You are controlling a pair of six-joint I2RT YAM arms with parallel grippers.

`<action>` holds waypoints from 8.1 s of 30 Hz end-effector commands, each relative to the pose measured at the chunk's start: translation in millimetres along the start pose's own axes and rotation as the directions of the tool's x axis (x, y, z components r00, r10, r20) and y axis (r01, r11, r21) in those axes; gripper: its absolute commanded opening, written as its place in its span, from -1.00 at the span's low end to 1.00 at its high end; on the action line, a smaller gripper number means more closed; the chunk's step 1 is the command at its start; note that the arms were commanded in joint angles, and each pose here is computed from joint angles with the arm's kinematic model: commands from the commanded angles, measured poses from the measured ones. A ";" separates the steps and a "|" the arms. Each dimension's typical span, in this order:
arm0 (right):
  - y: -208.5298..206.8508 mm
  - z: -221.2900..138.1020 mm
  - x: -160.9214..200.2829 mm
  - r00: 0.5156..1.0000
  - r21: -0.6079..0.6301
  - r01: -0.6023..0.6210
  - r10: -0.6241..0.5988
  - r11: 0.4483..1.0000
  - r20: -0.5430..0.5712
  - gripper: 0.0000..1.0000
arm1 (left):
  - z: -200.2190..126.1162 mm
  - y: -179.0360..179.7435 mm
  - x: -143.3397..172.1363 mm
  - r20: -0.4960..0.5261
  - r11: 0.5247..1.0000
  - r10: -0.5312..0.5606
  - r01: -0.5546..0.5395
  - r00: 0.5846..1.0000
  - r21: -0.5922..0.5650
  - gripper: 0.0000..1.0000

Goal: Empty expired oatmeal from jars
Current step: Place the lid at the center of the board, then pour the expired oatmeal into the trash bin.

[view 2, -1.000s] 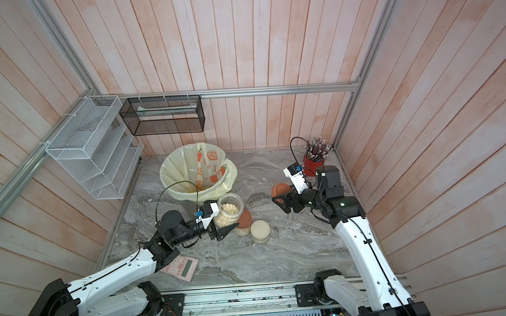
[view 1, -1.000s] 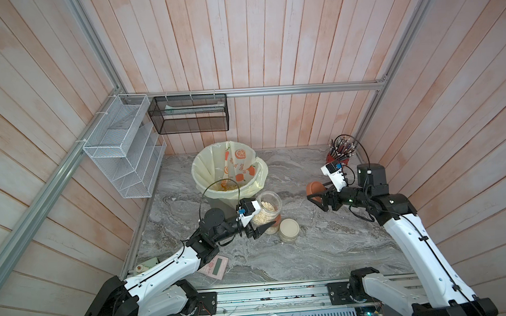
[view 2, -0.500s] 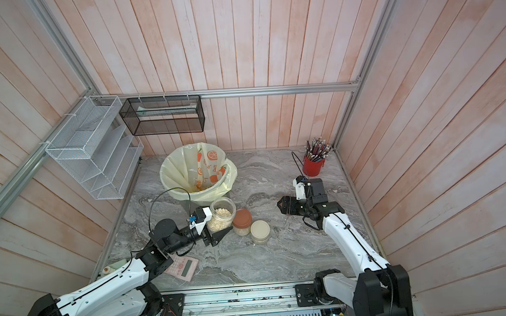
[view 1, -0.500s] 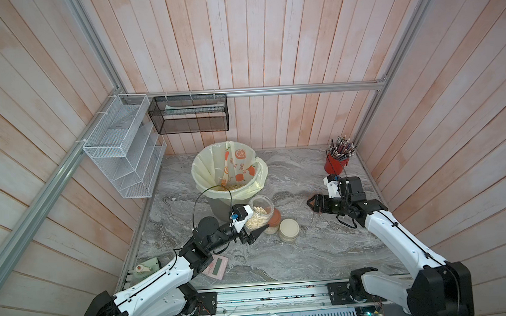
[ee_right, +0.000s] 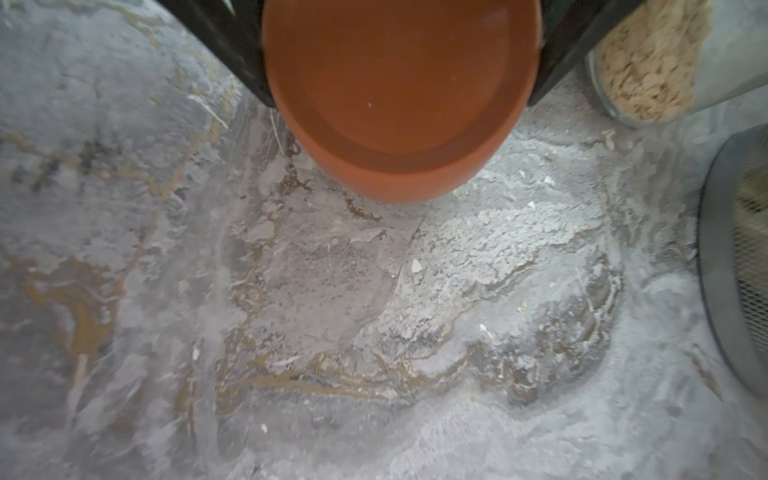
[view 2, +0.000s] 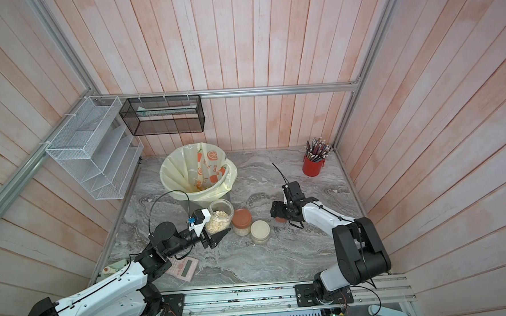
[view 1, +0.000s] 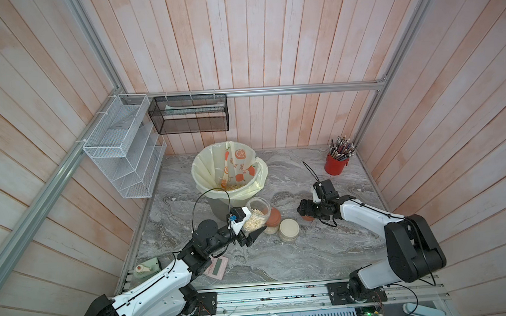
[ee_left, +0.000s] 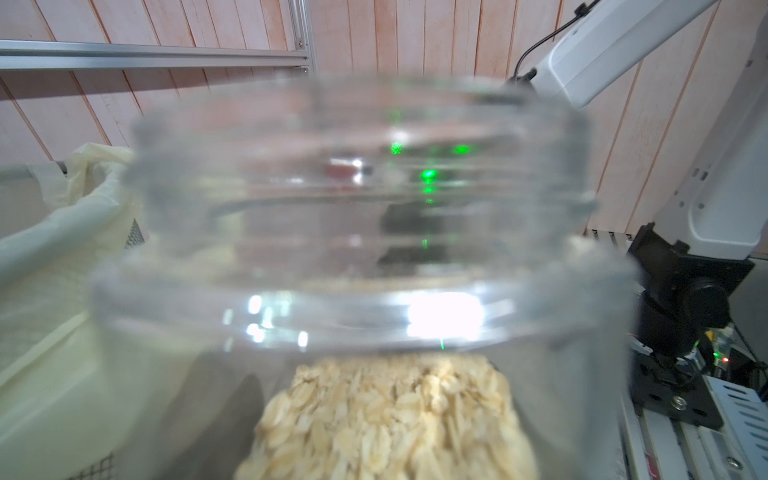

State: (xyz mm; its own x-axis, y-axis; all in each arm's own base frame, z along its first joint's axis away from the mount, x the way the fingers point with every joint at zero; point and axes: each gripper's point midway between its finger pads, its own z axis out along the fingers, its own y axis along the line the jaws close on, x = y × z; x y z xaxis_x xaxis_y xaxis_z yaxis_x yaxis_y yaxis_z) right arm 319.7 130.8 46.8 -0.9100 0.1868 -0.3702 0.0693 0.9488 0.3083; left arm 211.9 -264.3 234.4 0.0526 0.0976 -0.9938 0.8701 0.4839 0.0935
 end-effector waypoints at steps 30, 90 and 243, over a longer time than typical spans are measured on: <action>12.8 40.2 11.9 0.997 0.169 0.041 -0.029 0.985 -0.072 0.96 | -13.3 21.7 -41.4 0.086 0.992 -0.003 0.014 0.996 -0.124 -0.95; 295.5 -312.1 10.5 0.762 -0.646 0.615 -0.131 0.453 0.634 0.96 | -39.2 59.9 -128.3 0.128 0.967 0.021 0.012 0.992 -0.255 -0.93; 396.7 -265.0 -102.8 0.696 -0.927 0.094 0.641 0.364 0.323 -0.36 | -87.0 121.5 -117.4 0.632 0.292 -0.741 0.956 0.226 0.002 1.00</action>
State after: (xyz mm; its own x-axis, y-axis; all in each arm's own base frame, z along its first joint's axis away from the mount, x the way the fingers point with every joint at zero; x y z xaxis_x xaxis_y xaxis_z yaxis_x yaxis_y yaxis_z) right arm 332.4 422.1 408.0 -0.4620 0.7599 -0.4574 -0.4532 0.2411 0.8582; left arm 268.5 -143.5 361.8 -0.3489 -0.8735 -0.3396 0.2727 0.2520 -0.9285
